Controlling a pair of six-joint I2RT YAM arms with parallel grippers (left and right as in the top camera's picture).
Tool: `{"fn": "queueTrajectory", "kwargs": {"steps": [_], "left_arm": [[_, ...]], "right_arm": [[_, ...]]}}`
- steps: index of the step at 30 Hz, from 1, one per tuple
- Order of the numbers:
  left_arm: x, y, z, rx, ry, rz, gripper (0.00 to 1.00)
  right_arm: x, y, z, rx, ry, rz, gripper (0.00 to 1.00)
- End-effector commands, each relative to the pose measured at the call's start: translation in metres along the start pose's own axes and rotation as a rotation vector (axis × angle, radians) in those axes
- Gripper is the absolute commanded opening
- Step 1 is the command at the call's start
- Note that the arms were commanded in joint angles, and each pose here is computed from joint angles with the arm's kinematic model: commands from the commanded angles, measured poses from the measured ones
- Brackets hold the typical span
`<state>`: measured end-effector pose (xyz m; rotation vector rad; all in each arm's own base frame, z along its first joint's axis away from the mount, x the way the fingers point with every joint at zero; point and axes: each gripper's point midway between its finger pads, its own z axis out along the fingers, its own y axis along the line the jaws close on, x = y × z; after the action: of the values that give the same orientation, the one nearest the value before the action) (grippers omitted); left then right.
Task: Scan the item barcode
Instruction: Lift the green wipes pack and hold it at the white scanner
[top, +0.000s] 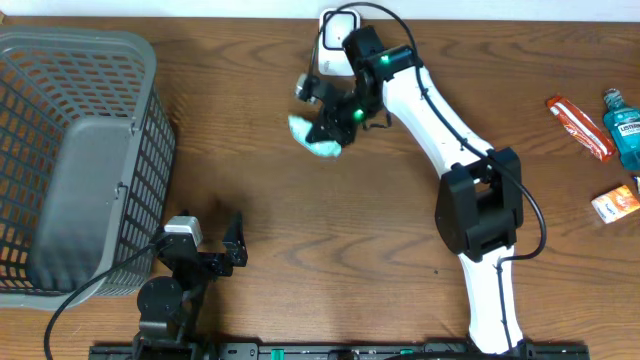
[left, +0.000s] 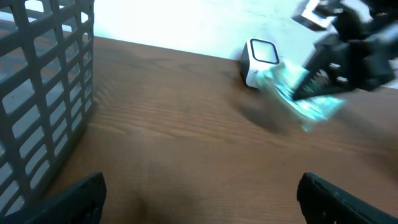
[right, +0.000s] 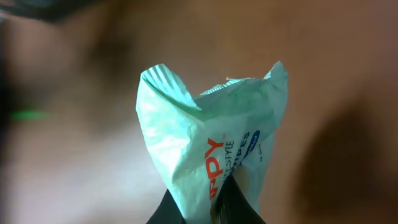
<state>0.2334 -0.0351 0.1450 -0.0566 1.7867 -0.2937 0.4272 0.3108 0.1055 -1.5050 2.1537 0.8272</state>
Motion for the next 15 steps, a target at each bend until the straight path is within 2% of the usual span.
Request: {"fn": "queueTrajectory", "kwargs": {"steps": [1,7,15], "left_arm": [[0.013,0.001,0.003,0.005,0.031,0.01,0.98],[0.013,0.001,0.003,0.005,0.031,0.01,0.98],[0.013,0.001,0.003,0.005,0.031,0.01,0.98]], "right_arm": [[-0.001,-0.05,-0.017,0.29,0.065,-0.018,0.01],[-0.043,-0.108,-0.041,0.601,-0.041,-0.118,0.01],[-0.091,-0.161,-0.069,0.89,-0.238,-0.217,0.01]]}}
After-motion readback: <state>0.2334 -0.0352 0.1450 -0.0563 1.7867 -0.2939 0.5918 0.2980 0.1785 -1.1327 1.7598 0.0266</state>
